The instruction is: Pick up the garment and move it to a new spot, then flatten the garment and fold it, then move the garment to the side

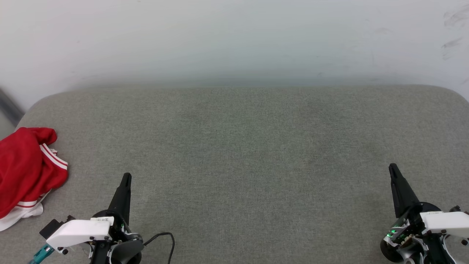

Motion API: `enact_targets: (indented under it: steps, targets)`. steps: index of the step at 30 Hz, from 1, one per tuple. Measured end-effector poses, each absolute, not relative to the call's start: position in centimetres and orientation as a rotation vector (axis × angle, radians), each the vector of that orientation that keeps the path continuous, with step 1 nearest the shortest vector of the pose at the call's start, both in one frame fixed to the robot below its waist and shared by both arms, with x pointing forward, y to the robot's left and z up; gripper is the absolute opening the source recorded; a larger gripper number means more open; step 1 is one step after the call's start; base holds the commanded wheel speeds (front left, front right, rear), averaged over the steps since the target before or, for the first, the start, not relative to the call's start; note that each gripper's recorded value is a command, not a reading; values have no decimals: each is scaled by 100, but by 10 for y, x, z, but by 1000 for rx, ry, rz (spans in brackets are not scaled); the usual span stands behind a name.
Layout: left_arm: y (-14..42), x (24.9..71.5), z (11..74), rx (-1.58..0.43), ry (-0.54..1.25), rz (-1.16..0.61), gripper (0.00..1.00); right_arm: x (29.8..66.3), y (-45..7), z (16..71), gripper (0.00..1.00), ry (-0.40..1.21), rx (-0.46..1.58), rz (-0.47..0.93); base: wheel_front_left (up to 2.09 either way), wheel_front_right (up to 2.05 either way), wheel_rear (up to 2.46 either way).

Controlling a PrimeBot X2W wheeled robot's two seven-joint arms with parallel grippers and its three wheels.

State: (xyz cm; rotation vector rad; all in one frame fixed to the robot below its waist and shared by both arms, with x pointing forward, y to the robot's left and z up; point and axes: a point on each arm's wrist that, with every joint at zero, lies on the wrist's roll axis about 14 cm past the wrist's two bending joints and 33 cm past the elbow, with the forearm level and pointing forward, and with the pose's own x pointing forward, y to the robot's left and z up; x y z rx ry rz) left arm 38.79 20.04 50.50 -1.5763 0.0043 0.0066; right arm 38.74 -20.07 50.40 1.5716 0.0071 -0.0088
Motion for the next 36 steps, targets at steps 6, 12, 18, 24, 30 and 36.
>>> enact_targets:
  steps: [6, 12, 18, 24, 30, 36]
  targets:
    - [200, 388, 505, -1576, 4, 6, 0, 387, -201, 504, 0, 7, 1572, -9, 0, 0, 0]
    - [198, 379, 486, -1581, 51, 50, 100, 378, -201, 485, 100, 49, 1574, -57, 0, 0, 0]
    - [191, 380, 488, -1574, 49, 38, 100, 378, -199, 486, 100, 39, 1551, -59, 0, 0, 0]
    - [185, 382, 495, -1530, 38, 19, 100, 376, -199, 484, 100, 40, 1478, -70, 0, 0, 0]
    - [183, 384, 499, -1417, 27, 10, 100, 377, -200, 490, 100, 28, 1328, -63, 0, 0, 0]
    - [181, 386, 504, -1265, 18, -2, 100, 379, -198, 497, 100, 18, 1142, -39, 0, 0, 0]
